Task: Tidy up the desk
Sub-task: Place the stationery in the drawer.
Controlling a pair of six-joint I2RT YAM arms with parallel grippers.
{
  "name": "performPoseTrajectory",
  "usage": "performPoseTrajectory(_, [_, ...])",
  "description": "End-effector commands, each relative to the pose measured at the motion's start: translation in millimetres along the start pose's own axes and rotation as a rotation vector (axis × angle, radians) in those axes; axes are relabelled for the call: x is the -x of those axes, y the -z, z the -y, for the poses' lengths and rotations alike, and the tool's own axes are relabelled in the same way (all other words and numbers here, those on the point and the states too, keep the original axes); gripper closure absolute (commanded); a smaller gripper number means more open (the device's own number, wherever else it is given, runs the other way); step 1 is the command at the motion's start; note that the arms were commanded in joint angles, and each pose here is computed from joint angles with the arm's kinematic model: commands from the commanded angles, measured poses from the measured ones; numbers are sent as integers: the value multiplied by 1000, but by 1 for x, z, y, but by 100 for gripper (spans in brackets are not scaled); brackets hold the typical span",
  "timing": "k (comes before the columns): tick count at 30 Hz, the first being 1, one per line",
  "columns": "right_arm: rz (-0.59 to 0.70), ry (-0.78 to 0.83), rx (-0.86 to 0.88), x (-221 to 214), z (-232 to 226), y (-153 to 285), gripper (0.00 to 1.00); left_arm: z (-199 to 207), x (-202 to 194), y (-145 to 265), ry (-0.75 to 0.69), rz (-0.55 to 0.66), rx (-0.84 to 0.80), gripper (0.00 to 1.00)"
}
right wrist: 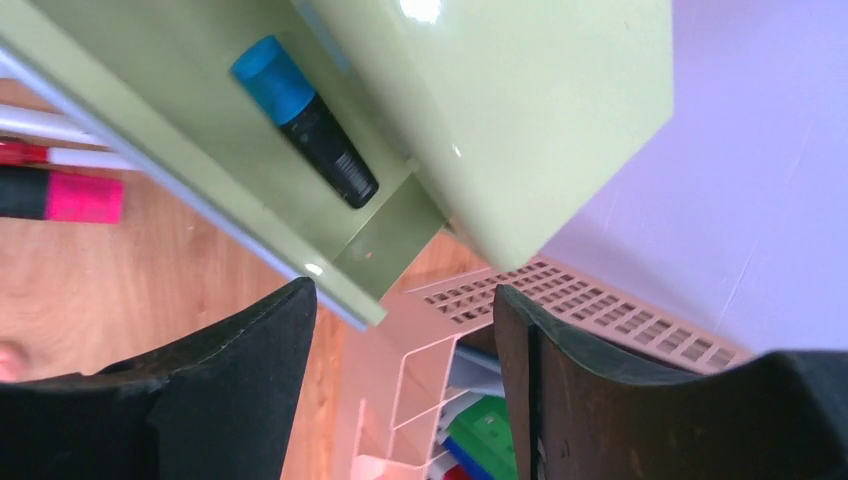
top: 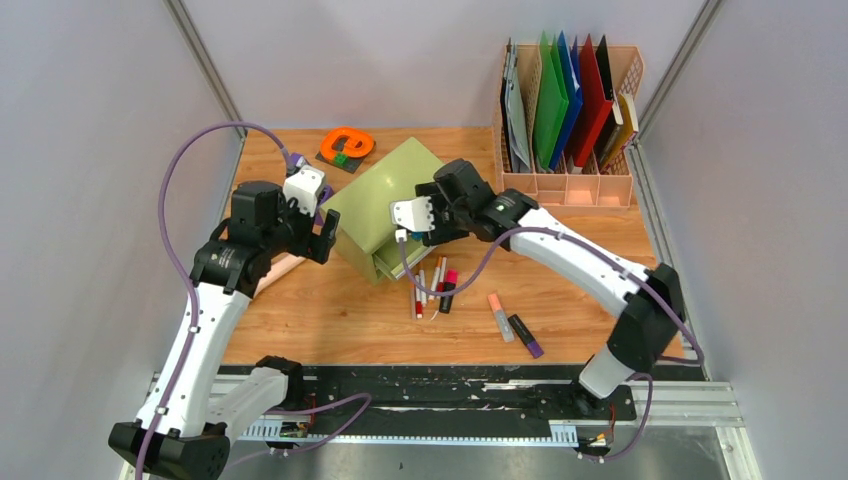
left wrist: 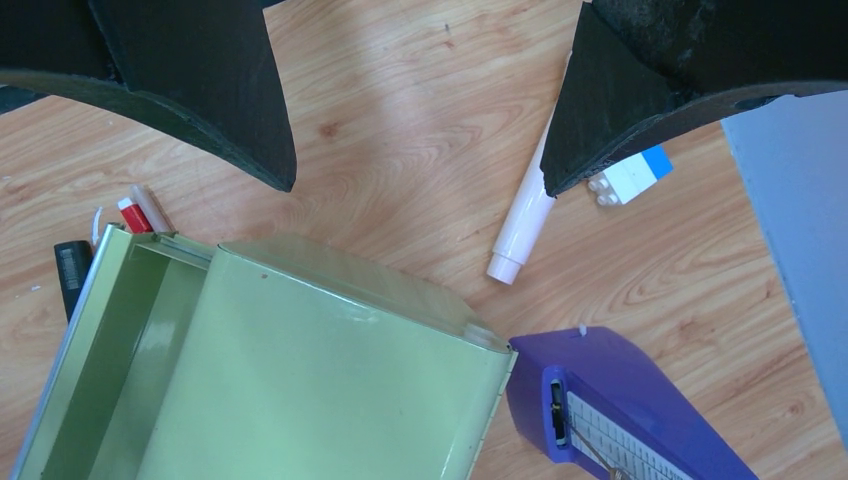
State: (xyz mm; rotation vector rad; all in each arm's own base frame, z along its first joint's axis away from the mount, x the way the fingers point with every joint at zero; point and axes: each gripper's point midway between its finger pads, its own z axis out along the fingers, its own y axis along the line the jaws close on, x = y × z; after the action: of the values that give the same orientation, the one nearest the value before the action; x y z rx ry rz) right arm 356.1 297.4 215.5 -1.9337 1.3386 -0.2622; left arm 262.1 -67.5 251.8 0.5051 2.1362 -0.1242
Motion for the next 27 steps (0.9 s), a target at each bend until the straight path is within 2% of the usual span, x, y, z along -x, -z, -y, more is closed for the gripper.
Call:
performPoseTrajectory(1, [81,-231,-77,1,-1,54,32,-4,14,3,-18,57,12,0])
performPoseTrajectory(4, [118,-361,-24,-12,-33,71,29,-3,14,2,-19,53,6,0])
performPoseTrajectory(7, [169,-557,51,-36,-58,89,28,-4,15,0,-18,45,6,0])
performPoseTrajectory(12, [130,-807,252,-68,-127,100,28,-6,13,-4,-17,31,9,0])
performPoseTrajectory(17, [52,-855,411,-81,-200,106,28,-4,13,-9,-13,20,-9,0])
performPoseTrajectory(21, [69,-898,528,-72,-230,110,28,-4,13,-13,-7,4,-18,0])
performPoseTrajectory(27, [-22,-946,630,-84,-269,94,29,-3,15,-12,-8,8,-20,0])
